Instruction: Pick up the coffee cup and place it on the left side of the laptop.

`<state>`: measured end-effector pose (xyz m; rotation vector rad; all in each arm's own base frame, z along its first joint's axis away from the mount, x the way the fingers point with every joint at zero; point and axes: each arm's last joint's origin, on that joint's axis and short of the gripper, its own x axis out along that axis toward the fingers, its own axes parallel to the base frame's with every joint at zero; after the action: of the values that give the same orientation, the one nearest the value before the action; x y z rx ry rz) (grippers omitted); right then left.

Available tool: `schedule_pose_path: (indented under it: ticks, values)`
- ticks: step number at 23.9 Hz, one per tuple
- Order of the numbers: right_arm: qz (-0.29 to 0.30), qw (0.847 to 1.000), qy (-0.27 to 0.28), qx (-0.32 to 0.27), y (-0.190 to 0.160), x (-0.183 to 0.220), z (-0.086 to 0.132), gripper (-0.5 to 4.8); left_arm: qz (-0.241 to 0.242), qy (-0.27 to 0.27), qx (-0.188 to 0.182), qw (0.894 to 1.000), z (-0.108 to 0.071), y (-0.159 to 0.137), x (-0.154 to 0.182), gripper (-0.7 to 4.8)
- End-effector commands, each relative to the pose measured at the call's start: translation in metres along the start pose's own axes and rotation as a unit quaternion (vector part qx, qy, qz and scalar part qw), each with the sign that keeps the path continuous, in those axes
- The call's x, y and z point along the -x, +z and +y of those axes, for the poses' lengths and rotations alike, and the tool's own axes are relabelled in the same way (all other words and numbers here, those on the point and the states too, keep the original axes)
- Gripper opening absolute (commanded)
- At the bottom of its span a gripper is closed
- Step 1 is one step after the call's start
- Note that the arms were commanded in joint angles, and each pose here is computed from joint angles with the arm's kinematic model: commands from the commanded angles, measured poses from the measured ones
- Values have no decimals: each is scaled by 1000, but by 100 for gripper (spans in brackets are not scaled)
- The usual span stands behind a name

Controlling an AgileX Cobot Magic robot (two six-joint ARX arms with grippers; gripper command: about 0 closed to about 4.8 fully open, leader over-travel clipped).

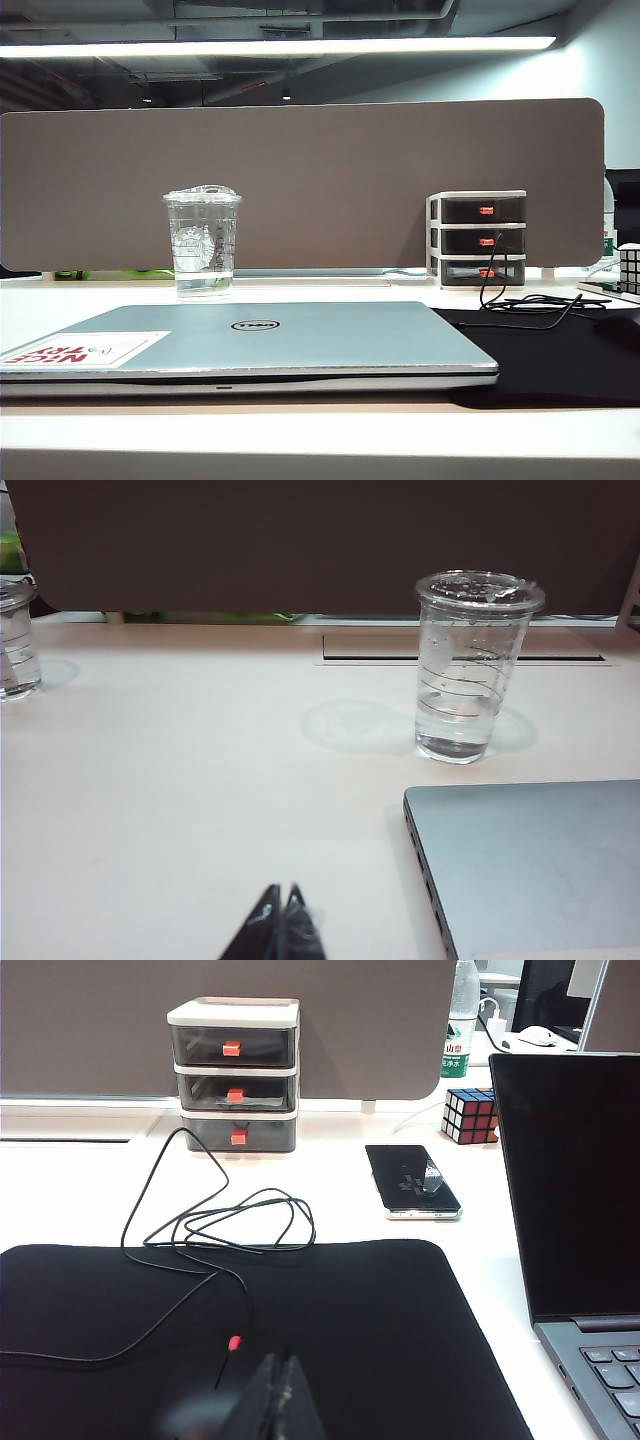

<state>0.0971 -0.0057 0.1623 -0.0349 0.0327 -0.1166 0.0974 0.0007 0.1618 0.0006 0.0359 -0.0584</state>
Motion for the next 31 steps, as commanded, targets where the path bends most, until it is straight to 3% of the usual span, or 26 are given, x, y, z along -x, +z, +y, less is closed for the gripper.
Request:
schedule_pose_path:
  ticks: [1, 8, 12, 14, 16, 17, 19, 21, 24, 31]
  values:
    - [-3, 1000, -2, 0, -1, 0, 0, -1, -5, 1, 1, 1000, 0, 1, 0, -5]
    - [-3, 1000, -2, -1, -1, 0, 0, -1, -9, 1, 1, 1000, 0, 2, 0, -5]
    - [-3, 1000, 14, -22, -1, 0, 1, -1, -8, -19, 41, 999, -1, 2, 0, -5]
    - [-2, 997, 66, -48, -1, 0, 4, -1, -4, -73, 65, 995, -4, 2, 0, -5]
    - [1, 990, 128, -65, -1, 1, 7, -1, 0, -121, 65, 991, -7, 2, 1, -5]
    - [4, 977, 201, -68, -1, 2, 12, -1, 2, -162, 64, 985, -9, 2, 1, -5]
    - [7, 955, 288, -66, -1, 4, 16, -1, 6, -197, 64, 978, -11, 1, 2, -5]
    - [10, 931, 359, -64, 0, 7, 20, -1, 9, -200, 64, 978, -12, 1, 2, -5]
    - [12, 911, 407, -63, 0, 9, 22, -1, 8, -201, 64, 978, -12, 1, 2, -4]
    - [12, 910, 410, -63, 0, 9, 22, -1, 11, -199, 89, 976, -12, 2, 2, -5]
